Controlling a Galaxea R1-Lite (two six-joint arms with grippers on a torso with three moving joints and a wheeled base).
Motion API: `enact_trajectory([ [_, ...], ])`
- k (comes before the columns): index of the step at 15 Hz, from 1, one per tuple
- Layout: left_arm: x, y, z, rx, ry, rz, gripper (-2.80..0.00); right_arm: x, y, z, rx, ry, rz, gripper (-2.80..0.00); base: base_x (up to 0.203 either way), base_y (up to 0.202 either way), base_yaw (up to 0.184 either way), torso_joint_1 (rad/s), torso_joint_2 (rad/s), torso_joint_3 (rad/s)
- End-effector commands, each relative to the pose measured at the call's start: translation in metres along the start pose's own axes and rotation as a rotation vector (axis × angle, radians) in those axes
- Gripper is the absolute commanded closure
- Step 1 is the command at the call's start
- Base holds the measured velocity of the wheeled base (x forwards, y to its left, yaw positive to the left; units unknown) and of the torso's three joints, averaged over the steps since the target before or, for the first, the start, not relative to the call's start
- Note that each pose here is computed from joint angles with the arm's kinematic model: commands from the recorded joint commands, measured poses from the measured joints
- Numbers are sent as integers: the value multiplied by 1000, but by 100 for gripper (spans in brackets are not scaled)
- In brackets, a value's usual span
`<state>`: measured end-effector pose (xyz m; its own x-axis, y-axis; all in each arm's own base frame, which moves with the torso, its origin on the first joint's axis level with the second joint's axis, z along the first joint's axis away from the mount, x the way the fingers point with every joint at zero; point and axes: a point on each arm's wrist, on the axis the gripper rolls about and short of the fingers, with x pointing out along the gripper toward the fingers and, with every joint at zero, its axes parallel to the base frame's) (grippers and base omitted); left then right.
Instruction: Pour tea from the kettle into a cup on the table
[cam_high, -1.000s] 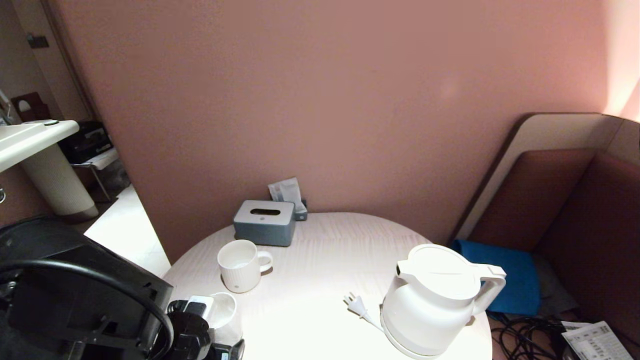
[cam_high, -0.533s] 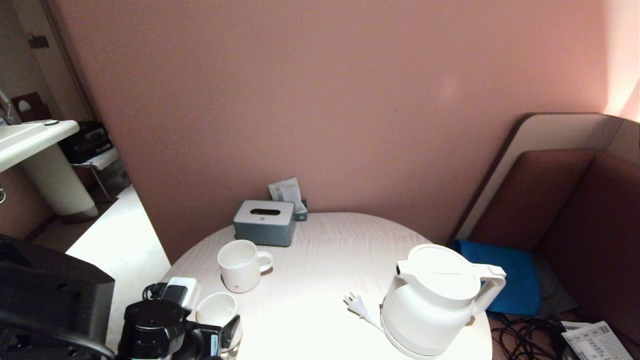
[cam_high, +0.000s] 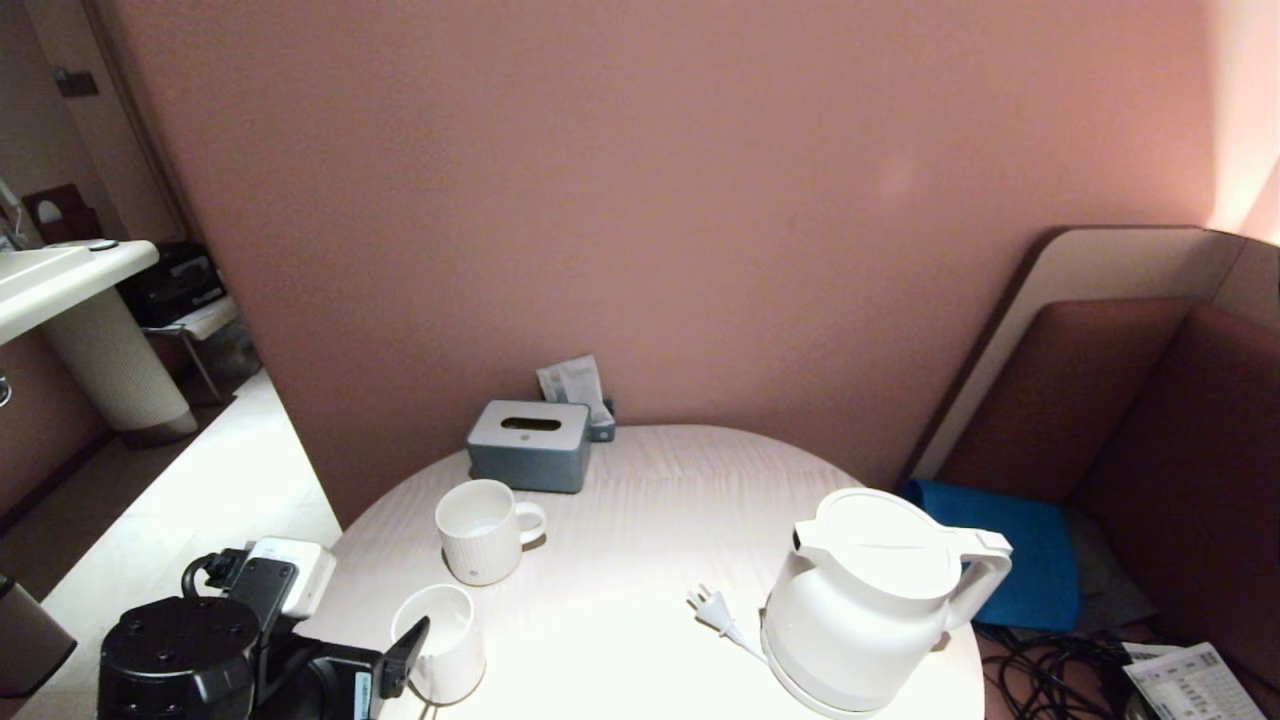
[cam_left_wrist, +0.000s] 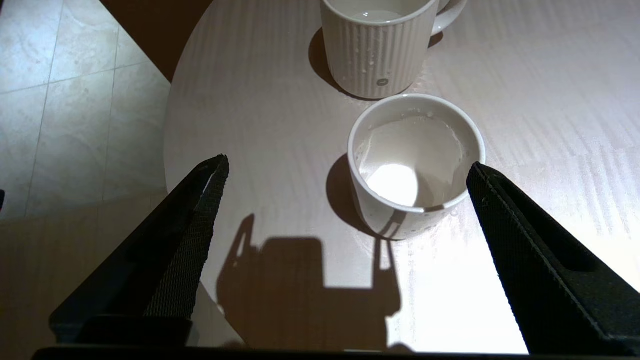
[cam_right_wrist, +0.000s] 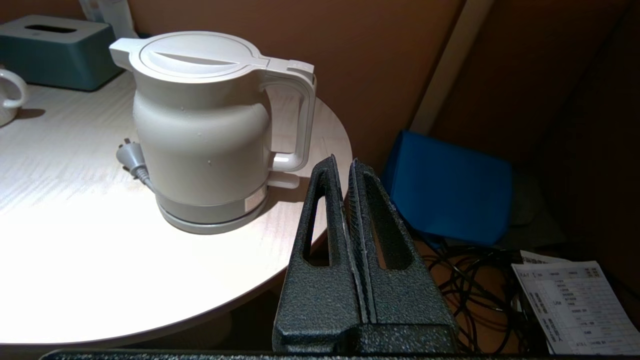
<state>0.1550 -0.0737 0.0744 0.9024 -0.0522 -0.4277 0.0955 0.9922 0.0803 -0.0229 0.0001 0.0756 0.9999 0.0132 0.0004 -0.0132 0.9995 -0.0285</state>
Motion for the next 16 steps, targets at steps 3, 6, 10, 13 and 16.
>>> enact_trajectory([
  [3, -22, 14, 23, -79, -152, 31, -280, 0, 0, 0, -1, 1, 1, 0, 0, 0, 0, 0, 0, 0],
  [6, -37, 33, 34, -50, -84, 123, -280, 0, 0, 0, -1, 1, 1, 0, 0, 0, 0, 0, 0, 0],
  [10, -83, 52, 72, -29, 154, 198, -280, 0, 0, 0, -1, 2, 1, 0, 0, 0, 0, 0, 0, 0],
  [13, -126, 67, 100, -69, 31, 434, -280, 0, 0, 0, -1, 0, 1, 0, 0, 0, 0, 0, 0, 0],
  [16, -167, 81, 87, 19, -46, 733, -280, 0, 0, 0, -1, 2, 1, 0, 0, 0, 0, 0, 0, 0],
])
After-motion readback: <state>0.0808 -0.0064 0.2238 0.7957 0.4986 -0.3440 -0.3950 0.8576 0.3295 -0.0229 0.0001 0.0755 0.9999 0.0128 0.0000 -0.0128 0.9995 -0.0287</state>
